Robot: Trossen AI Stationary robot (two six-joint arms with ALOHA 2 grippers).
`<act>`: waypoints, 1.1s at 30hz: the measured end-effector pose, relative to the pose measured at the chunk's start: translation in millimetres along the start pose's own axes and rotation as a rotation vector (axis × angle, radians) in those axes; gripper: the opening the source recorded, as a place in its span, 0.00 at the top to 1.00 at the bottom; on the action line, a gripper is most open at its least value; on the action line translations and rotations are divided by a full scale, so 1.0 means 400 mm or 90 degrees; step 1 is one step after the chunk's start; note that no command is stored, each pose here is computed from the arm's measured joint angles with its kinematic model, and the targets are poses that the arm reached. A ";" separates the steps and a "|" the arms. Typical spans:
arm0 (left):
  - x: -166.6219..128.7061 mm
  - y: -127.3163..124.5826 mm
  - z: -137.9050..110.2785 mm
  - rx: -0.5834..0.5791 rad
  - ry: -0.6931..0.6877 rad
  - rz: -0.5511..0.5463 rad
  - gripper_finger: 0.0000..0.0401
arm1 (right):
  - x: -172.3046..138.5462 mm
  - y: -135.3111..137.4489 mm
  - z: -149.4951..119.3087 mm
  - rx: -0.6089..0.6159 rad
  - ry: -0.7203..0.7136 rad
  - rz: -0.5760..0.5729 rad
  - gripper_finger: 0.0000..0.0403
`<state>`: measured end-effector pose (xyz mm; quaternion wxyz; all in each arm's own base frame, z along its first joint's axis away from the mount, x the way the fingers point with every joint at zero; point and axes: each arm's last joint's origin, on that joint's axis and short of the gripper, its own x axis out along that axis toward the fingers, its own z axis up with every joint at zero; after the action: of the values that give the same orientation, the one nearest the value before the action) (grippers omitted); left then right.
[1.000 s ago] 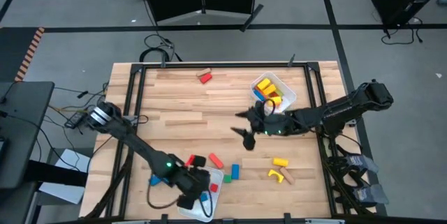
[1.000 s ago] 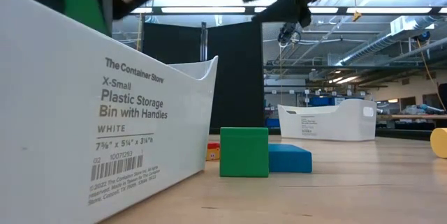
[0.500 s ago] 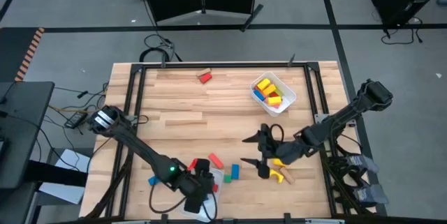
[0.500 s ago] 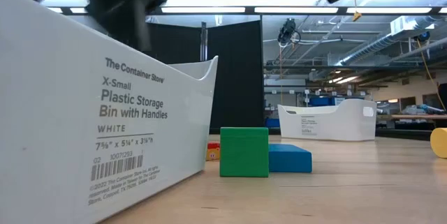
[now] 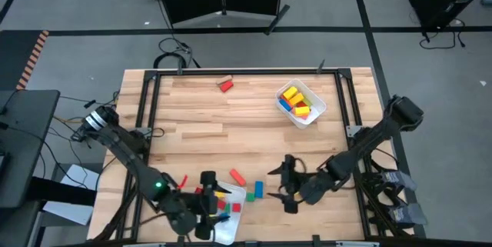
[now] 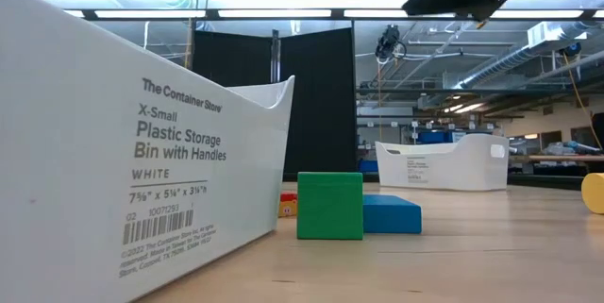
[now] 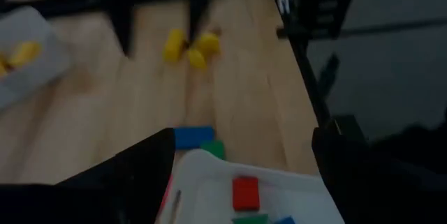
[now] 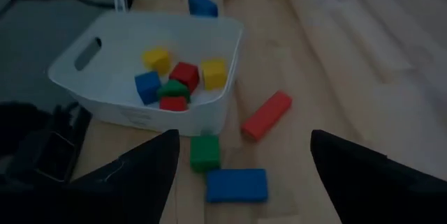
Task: Sort blocks by size
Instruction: Put the green square block into the bottom white bin
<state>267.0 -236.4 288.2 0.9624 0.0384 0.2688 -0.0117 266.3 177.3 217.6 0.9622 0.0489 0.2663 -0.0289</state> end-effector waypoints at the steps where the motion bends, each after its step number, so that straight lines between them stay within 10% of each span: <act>1: -0.009 0.001 0.001 -0.002 -0.012 0.002 0.15 | 0.015 0.009 -0.004 -0.003 0.007 0.001 0.17; 14: -0.080 0.084 -0.100 -0.078 -0.181 -0.021 0.16 | 0.204 0.122 -0.029 -0.049 0.093 0.019 0.17; 33: -0.164 0.182 -0.174 -0.095 -0.356 -0.046 0.16 | 0.309 0.067 -0.089 -0.012 0.190 -0.007 0.20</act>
<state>178.2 -158.0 267.7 0.9982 -0.0468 -0.0059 -0.0363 356.4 204.2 125.6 0.9122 0.0421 0.4068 -0.0239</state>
